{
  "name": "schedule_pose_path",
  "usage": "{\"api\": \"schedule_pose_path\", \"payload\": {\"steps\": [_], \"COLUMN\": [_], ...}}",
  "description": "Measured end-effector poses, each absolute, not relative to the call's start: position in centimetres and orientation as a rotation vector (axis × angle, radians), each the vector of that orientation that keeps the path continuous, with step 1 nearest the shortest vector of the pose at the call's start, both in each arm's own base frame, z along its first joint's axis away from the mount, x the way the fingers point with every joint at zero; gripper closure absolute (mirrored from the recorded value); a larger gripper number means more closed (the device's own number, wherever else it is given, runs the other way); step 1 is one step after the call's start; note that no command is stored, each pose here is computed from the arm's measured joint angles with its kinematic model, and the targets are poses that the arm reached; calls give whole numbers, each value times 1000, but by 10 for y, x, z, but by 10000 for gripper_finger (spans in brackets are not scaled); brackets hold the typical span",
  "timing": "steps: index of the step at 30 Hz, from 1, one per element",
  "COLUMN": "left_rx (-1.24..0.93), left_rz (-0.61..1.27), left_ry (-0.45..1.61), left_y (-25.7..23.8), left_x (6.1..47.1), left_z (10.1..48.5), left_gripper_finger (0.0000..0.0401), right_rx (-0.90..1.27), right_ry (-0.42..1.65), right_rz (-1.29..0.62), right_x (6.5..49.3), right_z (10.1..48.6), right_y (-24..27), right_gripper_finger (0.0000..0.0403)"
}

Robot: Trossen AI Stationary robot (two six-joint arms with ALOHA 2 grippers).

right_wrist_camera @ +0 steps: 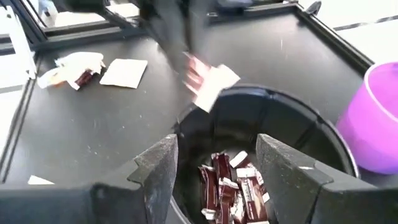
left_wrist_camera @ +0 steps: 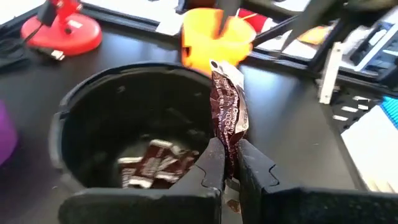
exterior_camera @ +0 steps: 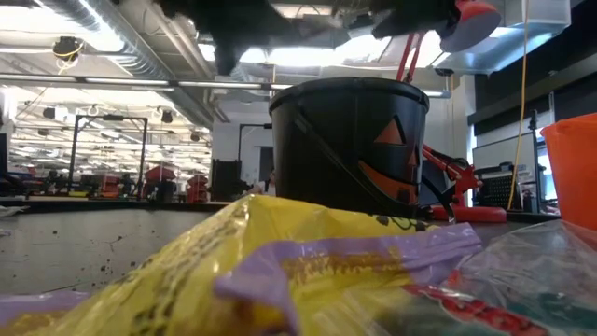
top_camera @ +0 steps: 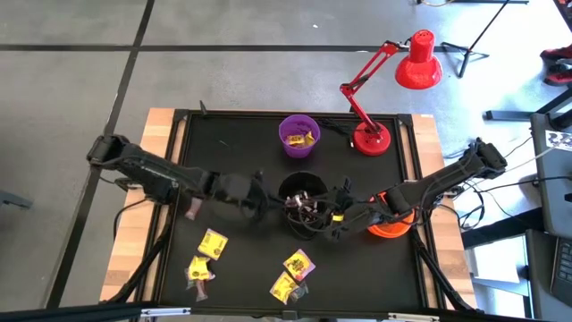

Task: Sort candy
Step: Put the brown chocolate into the black bucket

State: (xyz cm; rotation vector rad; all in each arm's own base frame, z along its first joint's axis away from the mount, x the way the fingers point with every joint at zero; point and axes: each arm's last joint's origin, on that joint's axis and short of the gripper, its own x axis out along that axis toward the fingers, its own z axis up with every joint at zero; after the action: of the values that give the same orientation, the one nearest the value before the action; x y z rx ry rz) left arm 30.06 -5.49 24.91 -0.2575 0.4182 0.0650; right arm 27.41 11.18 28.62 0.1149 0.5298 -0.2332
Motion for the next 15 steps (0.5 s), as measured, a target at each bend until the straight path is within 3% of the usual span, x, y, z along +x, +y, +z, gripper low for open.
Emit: {"api": "schedule_pose_path", "payload": {"steps": [6, 15], "left_rx": [-317, -319], "left_rz": [59, 7], "left_ry": [438, 422], "left_y": [-25, -15], "left_x": [311, 326], "left_z": [241, 227], "left_gripper_finger": [393, 375], "right_rx": [89, 76], "right_ry": [514, 521], "right_rz": [-217, -216], "right_x": [276, 276], "right_z": [306, 307], "right_y": [113, 113], "right_gripper_finger": [185, 185]}}
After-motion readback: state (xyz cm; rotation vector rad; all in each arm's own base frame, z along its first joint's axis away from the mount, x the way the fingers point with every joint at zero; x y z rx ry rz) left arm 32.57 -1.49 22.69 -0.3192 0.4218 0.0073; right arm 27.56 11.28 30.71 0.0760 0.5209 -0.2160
